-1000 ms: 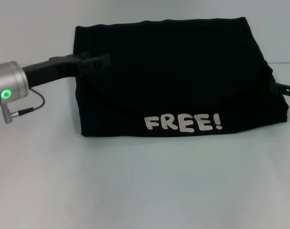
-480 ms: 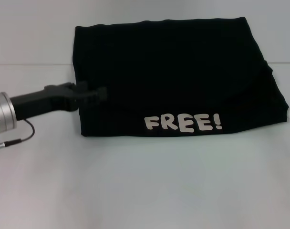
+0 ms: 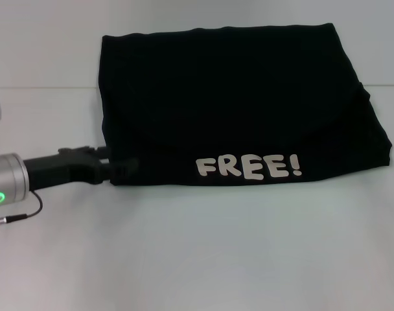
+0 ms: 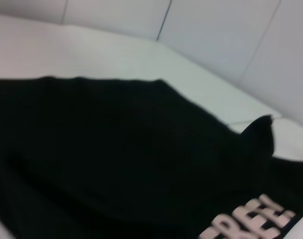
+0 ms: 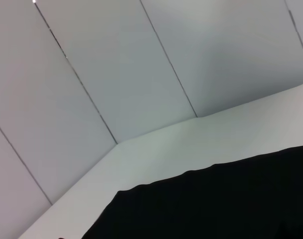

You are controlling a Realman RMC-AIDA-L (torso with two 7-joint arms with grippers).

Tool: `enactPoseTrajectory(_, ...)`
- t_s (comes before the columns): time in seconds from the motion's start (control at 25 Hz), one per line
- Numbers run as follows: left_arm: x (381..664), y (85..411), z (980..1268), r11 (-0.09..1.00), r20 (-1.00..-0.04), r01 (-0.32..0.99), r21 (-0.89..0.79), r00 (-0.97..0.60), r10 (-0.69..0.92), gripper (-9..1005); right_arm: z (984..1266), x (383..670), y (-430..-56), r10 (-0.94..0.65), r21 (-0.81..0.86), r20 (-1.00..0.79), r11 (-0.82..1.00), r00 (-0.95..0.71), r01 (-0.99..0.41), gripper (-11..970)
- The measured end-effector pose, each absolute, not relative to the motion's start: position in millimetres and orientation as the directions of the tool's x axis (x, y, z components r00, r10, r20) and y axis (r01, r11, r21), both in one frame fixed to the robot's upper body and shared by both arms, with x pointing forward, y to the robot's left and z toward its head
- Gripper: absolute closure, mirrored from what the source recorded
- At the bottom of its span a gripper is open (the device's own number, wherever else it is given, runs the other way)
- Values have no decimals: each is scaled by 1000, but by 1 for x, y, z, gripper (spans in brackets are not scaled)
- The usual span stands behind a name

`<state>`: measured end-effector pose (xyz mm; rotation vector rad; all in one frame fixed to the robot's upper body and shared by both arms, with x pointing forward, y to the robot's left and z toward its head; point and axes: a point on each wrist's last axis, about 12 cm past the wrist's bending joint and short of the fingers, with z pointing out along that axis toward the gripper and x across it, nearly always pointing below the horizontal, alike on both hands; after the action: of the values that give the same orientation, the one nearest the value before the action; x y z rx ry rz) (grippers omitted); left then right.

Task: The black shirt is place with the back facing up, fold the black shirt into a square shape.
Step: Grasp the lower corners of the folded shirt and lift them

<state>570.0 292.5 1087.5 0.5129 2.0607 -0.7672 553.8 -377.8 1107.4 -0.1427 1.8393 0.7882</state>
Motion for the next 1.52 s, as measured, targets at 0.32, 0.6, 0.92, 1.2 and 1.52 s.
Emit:
enactPoseTrajectory(0.32, 570, 288, 1064, 771, -798, 570, -285, -586, 138, 167, 1112, 555, -374, 289, 484, -855, 744, -431, -461, 60)
enactPoseTrajectory(0.6, 571, 282, 1052, 776, -791, 581, -244, -583, 187, 167, 1113, 557, -372, 292, 488, -853, 738, -432, -465, 61)
enactPoseTrajectory(0.92, 576, 275, 1049, 780, -790, 586, -220, -576, 210, 168, 1112, 556, -372, 289, 491, -850, 738, -439, -464, 60)
enactPoseTrajectory(1.2, 577, 274, 1052, 769, -791, 599, -221, -572, 218, 169, 1110, 556, -371, 284, 491, -848, 738, -447, -463, 61)
enactPoseTrajectory(1.52, 578, 277, 1053, 774, -783, 597, -212, -578, 232, 268, 1110, 554, -371, 282, 489, -850, 738, -445, -465, 61)
